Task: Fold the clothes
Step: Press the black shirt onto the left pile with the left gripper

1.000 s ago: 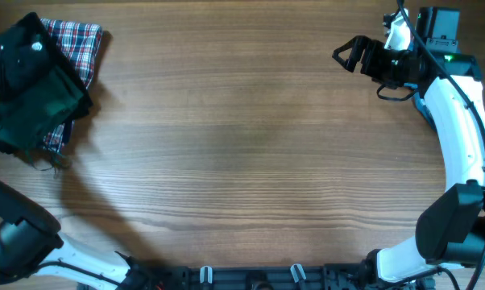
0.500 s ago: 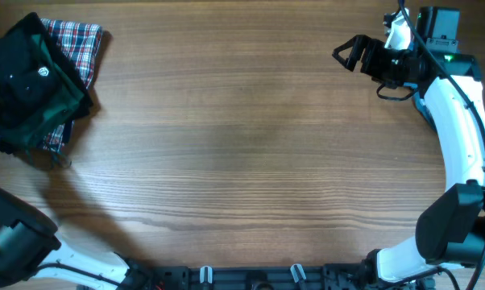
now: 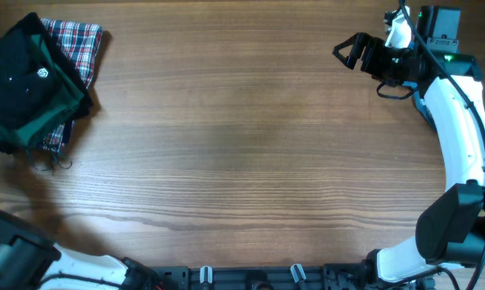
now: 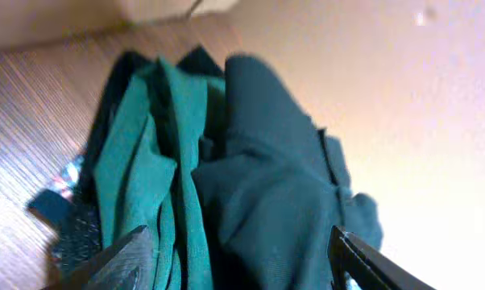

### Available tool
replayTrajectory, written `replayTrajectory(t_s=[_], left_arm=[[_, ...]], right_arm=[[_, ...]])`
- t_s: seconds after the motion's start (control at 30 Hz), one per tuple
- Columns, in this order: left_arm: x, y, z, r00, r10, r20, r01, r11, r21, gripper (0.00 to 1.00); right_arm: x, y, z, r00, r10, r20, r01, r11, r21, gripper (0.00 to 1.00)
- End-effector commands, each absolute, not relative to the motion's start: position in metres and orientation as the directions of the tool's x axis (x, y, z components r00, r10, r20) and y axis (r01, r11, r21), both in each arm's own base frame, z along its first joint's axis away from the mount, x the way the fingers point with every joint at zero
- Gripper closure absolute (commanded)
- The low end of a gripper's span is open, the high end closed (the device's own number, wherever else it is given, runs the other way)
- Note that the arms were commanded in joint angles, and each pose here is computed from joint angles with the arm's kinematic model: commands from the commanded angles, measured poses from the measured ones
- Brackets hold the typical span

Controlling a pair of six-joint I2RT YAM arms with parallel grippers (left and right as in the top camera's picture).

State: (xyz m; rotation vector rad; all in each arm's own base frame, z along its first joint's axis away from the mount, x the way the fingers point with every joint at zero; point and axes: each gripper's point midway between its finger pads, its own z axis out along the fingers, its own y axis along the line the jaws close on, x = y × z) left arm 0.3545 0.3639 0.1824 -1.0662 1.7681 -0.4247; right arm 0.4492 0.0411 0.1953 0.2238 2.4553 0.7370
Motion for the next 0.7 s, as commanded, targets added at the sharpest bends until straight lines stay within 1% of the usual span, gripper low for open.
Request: replayTrajectory(t_s=[0.0,0.03,0.07,0.1,0.13,0.17,0.3,0.43,0.53,0.67], left_arm=[[0.347,0.365,0.225,-0.084,-0.775,-0.626,-0.435,0.594,-0.677,0.45],[0.349,0.36,0.231,-0.091,-0.771,-0.63,-0.414,0.605,-0.681,0.53],[0.352,0.353,0.237,-0.101,-0.765,-0.636,-0.384,0.619,-0.685,0.66],[0.357,0.344,0.246,-0.117,-0.754,-0.647,-0.336,0.643,-0.689,0.72],[0.361,0.337,0.252,-0.128,-0.746,-0.654,-0.302,0.657,-0.69,0.75],[0.368,0.327,0.259,-0.146,-0.733,-0.664,-0.251,0.677,-0.692,0.82],[0.4,0.279,0.277,-0.225,-0.666,-0.712,-0.077,0.74,-0.668,0.88],[0.434,0.235,0.271,-0.289,-0.552,-0.782,-0.003,0.818,-0.576,0.92],[0.462,0.219,0.265,-0.282,-0.492,-0.824,-0.03,0.863,-0.505,0.96],[0.489,0.218,0.263,-0.226,-0.426,-0.876,-0.063,0.904,-0.423,0.95]], right_arm=[[0.452,0.045,0.193,-0.833,0.307,-0.461,-0.007,0.826,0.563,0.0],[0.452,0.045,0.193,-0.832,0.307,-0.462,-0.008,0.826,0.563,0.0],[0.453,0.045,0.194,-0.831,0.307,-0.464,-0.009,0.826,0.563,0.0],[0.454,0.045,0.194,-0.829,0.308,-0.467,-0.01,0.826,0.563,0.0],[0.454,0.044,0.194,-0.828,0.308,-0.468,-0.011,0.826,0.564,0.0],[0.454,0.044,0.195,-0.827,0.309,-0.469,-0.011,0.826,0.564,0.0],[0.454,0.044,0.195,-0.827,0.309,-0.47,-0.012,0.826,0.564,0.0],[0.454,0.045,0.194,-0.83,0.308,-0.465,-0.011,0.824,0.567,0.0],[0.452,0.045,0.193,-0.834,0.308,-0.457,-0.007,0.824,0.567,0.0],[0.449,0.046,0.19,-0.843,0.306,-0.443,0.001,0.824,0.567,0.0]])
